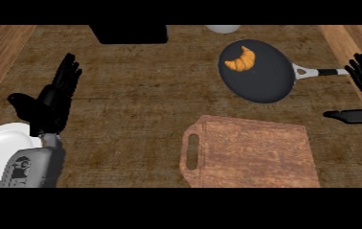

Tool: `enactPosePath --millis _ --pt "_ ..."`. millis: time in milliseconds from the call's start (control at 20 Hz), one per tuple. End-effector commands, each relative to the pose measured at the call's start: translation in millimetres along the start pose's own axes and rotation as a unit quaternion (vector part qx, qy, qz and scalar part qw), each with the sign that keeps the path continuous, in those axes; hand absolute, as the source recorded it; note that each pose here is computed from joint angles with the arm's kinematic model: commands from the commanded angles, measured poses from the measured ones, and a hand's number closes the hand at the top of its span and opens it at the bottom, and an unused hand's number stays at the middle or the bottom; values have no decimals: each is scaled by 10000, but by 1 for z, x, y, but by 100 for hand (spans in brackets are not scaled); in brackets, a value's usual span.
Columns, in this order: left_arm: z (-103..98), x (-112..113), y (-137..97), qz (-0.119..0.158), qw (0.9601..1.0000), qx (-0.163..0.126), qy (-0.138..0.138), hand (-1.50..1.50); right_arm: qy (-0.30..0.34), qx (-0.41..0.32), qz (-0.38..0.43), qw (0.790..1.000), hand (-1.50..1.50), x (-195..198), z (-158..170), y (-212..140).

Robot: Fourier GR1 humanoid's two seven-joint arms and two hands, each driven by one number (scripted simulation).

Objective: Pick the croissant from the cutting board and place it in the pan

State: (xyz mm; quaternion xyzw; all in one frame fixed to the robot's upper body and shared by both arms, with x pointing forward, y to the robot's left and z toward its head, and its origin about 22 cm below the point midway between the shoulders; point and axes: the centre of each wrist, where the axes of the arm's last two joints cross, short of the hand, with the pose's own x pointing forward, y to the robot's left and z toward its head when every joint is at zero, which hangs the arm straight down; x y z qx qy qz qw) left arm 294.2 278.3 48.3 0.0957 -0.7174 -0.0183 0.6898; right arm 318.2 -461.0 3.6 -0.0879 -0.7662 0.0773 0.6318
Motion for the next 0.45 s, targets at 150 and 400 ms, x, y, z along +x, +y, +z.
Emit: enactPosePath --millis 150,400 --pt "5 4 -1 35 10000 36 31 0 -91 374 -192 9991 -150 10 39 -30" --pt "11 8 -16 39 9999 -113 -77 0 -53 382 223 9990 -150 19 63 -17"
